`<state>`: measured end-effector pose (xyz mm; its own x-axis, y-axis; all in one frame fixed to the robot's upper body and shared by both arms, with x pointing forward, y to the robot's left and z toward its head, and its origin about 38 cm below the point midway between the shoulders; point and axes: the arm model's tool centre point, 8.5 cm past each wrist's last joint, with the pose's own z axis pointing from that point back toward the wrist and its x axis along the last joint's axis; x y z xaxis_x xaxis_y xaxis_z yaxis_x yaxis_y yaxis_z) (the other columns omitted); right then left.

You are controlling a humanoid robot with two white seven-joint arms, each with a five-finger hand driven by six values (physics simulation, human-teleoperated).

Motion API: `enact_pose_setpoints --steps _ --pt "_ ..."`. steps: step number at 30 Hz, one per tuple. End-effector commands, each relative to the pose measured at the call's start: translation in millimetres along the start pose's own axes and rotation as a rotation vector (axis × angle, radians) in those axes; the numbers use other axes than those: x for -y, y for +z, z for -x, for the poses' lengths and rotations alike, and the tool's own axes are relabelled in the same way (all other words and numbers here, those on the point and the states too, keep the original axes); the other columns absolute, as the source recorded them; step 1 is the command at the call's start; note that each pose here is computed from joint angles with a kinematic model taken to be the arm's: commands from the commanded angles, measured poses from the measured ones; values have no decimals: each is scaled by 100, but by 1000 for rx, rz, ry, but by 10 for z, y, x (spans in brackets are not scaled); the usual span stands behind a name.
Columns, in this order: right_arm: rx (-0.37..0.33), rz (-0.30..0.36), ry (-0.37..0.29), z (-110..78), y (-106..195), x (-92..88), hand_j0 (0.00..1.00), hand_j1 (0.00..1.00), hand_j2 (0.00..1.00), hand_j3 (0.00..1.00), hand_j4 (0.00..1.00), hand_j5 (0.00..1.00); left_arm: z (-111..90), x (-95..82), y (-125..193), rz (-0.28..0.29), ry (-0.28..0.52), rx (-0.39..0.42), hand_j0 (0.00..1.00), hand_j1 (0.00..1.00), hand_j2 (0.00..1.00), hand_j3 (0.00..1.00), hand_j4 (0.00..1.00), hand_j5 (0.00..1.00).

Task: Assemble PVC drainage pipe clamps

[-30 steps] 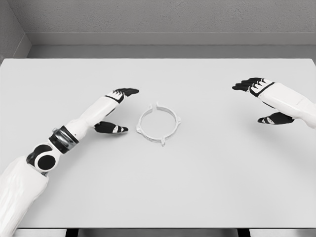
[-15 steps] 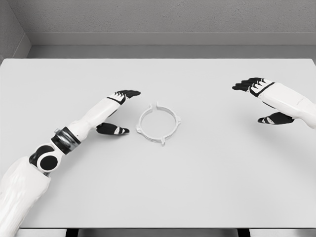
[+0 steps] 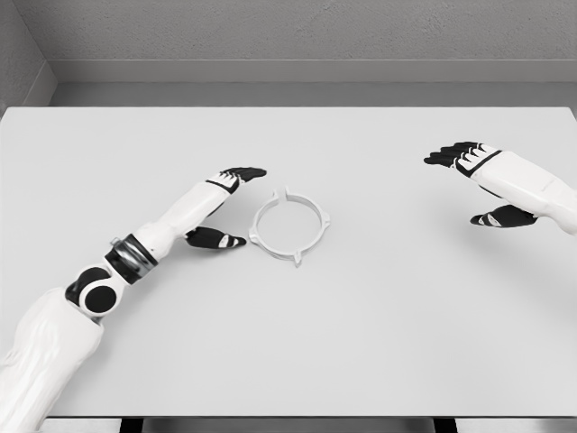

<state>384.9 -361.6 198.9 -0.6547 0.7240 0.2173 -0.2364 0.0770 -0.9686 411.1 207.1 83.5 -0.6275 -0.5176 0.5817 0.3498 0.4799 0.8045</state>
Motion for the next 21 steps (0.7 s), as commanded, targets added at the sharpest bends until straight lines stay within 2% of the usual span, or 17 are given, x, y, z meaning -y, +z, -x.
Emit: enact_pose_setpoints --steps 1,21 --pt "0 4 -5 1 3 7 100 100 100 100 100 100 -6 5 -2 -4 7 2 100 100 100 100 100 100" --pt "0 4 -5 1 3 8 100 100 100 100 100 100 -55 41 -74 -14 22 15 100 100 100 100 100 100"
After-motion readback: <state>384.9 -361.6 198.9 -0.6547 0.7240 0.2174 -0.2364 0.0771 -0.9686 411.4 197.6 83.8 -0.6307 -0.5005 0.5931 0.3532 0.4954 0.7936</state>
